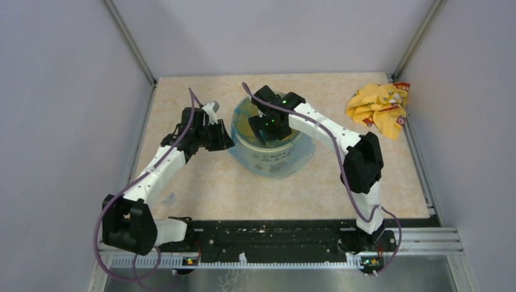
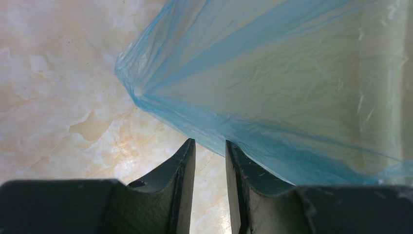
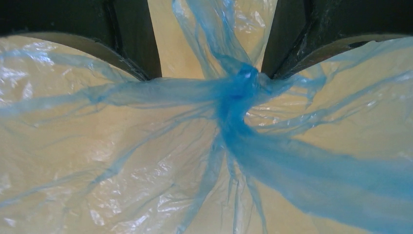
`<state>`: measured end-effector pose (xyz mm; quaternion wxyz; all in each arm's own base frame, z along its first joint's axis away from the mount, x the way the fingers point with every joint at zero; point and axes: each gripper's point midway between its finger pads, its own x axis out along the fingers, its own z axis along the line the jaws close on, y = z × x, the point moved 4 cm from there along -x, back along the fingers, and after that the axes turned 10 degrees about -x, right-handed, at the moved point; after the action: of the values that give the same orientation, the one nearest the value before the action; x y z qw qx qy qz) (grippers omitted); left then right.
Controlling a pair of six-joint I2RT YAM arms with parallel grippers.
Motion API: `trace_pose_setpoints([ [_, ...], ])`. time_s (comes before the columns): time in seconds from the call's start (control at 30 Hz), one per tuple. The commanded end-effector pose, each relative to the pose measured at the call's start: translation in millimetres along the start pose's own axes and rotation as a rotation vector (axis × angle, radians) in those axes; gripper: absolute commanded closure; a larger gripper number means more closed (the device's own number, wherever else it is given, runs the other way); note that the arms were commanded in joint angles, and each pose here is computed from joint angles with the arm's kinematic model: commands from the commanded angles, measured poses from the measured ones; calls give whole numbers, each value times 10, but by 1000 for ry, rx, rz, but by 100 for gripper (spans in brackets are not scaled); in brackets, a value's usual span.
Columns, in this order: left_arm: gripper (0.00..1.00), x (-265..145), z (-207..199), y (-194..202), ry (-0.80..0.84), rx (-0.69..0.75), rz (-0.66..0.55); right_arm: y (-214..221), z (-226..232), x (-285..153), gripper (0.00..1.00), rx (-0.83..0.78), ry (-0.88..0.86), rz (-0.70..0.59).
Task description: Put the trash bags into the trash bin
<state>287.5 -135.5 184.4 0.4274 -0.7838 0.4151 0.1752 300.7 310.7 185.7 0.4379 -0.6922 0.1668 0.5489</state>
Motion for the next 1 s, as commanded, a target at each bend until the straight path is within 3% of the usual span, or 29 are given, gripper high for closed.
trace_pose_setpoints([
  [0.0,64,9,-81,-53,45,25,-26,-8,37,160,26,-2,9,-7],
  [0.97,64,-19,-90,-31,53,23,-26,202,-94,609,27,8,-18,95],
])
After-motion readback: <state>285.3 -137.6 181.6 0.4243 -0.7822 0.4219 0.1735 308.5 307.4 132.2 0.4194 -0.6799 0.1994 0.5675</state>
